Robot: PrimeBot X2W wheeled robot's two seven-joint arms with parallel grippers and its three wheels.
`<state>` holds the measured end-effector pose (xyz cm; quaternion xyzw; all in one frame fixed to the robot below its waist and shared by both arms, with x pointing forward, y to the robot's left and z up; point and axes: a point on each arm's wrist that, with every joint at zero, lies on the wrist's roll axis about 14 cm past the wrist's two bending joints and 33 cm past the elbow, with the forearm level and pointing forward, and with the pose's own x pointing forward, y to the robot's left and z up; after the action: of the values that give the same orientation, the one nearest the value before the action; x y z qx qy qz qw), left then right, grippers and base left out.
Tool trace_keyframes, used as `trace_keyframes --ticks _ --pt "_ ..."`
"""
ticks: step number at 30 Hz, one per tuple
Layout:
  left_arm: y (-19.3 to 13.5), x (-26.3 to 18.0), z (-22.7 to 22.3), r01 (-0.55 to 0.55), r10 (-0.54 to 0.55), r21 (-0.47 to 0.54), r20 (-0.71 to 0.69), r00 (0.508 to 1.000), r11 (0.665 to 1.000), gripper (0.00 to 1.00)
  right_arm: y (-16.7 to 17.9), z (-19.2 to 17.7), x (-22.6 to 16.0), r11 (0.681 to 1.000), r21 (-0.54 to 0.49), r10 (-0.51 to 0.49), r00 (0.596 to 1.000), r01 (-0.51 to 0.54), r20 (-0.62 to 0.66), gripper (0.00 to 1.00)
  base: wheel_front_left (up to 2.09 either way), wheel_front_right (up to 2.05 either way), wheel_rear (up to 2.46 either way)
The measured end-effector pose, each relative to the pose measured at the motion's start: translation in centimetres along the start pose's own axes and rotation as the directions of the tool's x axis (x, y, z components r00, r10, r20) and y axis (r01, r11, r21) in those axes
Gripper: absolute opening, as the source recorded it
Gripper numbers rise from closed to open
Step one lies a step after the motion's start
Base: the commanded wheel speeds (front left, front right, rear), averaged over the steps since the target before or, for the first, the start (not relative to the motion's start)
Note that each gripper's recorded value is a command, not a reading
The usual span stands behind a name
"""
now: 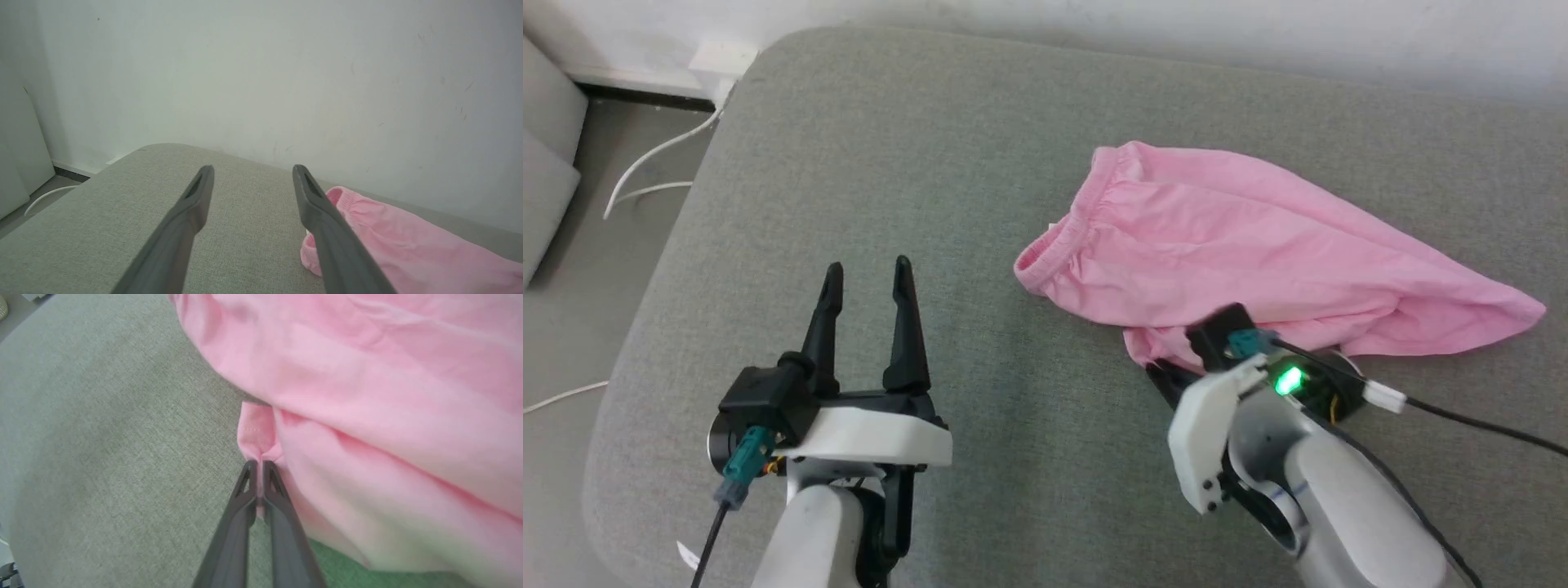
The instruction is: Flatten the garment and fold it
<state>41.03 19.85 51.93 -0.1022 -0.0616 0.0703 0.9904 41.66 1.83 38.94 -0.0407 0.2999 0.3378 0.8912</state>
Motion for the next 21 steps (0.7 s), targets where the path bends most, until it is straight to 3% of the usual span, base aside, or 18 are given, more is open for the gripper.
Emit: trace_keyframes --ticks 4,8,11,14,16,18,19,20,21 --pt "0.0 -0.2 0.1 -0.001 0.001 -0.003 0.002 1.000 1.000 1.00 -1.6 -1.1 -2.5 0.987 0.154 -0.054 0.998 0.051 0.016 0.00 0.00 0.00 0.00" --pt "-0.4 -0.5 0.1 0.011 -0.011 -0.009 0.002 1.000 1.000 1.00 -6.9 -3.6 -8.0 0.936 0.260 -0.240 0.971 0.236 -0.014 0.00 0.00 0.00 0.00" --pt "-1.2 -0.4 0.3 0.033 -0.033 -0.012 0.009 0.999 0.999 1.00 -11.4 -5.3 -13.5 0.858 0.297 -0.425 0.904 0.419 -0.046 0.00 0.00 0.00 0.00" --pt "-2.2 -0.2 0.4 0.065 -0.065 -0.018 0.014 0.998 0.998 1.00 -15.4 -5.8 -19.2 0.748 0.306 -0.604 0.795 0.588 -0.052 0.00 0.00 0.00 0.00" --pt "-2.9 -0.1 0.2 0.088 -0.088 -0.023 0.012 0.996 0.996 1.00 -16.9 -6.1 -22.0 0.684 0.321 -0.678 0.733 0.655 -0.053 0.00 0.00 0.00 0.00" --pt "-3.7 0.0 0.1 0.112 -0.111 -0.029 0.010 0.994 0.993 1.00 -17.6 -6.8 -23.6 0.639 0.339 -0.716 0.695 0.690 -0.066 0.00 0.00 0.00 0.00" --pt "-4.1 0.0 0.0 0.126 -0.126 -0.033 0.008 0.992 0.991 1.00 -17.9 -7.1 -24.2 0.619 0.355 -0.730 0.680 0.701 -0.068 0.20 0.00 0.00 0.00" --pt "-4.5 0.1 0.0 0.136 -0.136 -0.035 0.006 0.991 0.990 1.00 -18.0 -7.6 -24.6 0.605 0.361 -0.739 0.670 0.709 -0.077 0.97 0.00 0.00 0.00" --pt "-4.8 0.1 -0.2 0.146 -0.146 -0.038 0.004 0.989 0.989 1.00 -18.0 -8.2 -24.8 0.594 0.370 -0.743 0.664 0.715 -0.090 1.00 0.00 0.00 0.00"
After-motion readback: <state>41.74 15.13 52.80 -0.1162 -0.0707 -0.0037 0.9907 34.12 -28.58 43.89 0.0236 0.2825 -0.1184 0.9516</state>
